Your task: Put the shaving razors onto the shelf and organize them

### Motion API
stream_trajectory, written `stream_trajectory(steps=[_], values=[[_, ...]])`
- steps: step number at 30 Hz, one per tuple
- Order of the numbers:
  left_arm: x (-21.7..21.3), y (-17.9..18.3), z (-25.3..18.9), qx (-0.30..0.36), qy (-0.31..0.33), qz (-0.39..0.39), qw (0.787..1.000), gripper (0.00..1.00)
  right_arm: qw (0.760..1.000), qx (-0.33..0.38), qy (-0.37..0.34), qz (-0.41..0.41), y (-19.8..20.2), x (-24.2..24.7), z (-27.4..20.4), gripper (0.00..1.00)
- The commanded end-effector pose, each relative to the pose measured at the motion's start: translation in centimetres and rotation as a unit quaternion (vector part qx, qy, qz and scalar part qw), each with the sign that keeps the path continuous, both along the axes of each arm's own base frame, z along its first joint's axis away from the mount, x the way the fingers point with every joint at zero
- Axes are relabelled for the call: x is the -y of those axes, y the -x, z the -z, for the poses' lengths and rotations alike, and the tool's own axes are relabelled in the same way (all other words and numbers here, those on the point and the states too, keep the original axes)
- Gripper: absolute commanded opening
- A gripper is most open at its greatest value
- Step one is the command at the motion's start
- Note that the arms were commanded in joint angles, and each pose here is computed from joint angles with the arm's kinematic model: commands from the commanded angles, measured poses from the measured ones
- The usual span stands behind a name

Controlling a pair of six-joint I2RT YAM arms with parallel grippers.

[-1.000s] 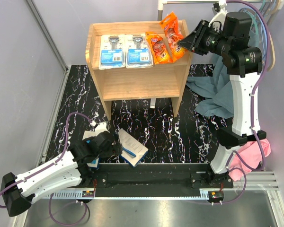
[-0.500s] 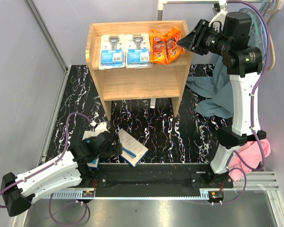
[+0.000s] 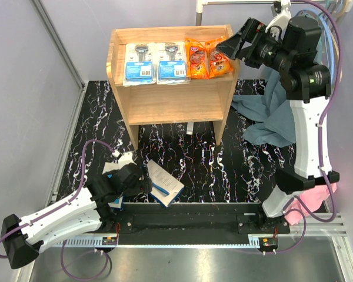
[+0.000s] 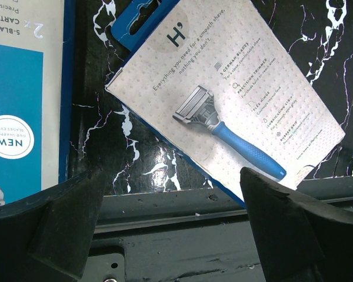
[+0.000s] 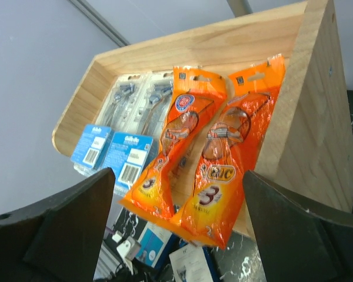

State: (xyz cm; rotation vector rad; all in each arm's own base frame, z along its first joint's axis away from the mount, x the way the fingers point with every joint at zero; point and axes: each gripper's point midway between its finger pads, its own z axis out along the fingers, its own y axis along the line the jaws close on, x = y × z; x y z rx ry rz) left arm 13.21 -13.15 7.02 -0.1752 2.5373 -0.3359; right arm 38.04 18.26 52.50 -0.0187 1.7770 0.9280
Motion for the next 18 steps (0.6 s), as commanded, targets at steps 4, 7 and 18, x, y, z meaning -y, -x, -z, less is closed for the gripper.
stream_trajectory(steps=[4,7,18], values=[[1.0,-0.6,-1.1,0.017,0.031,-0.006,0.999,0.99,0.991,0.134,-0.022,-0.012,3.9,0.8,-5.9,1.0],[1.1,-0.6,-1.4,0.019,0.037,-0.009,0.999,0.99,0.99,0.136,-0.023,-0.032,4.8,0.4,-5.9,1.0],[1.7,-0.7,-2.9,0.025,0.064,-0.013,0.998,0.99,0.992,0.093,0.011,-0.086,8.8,-2.1,-2.4,1.0]])
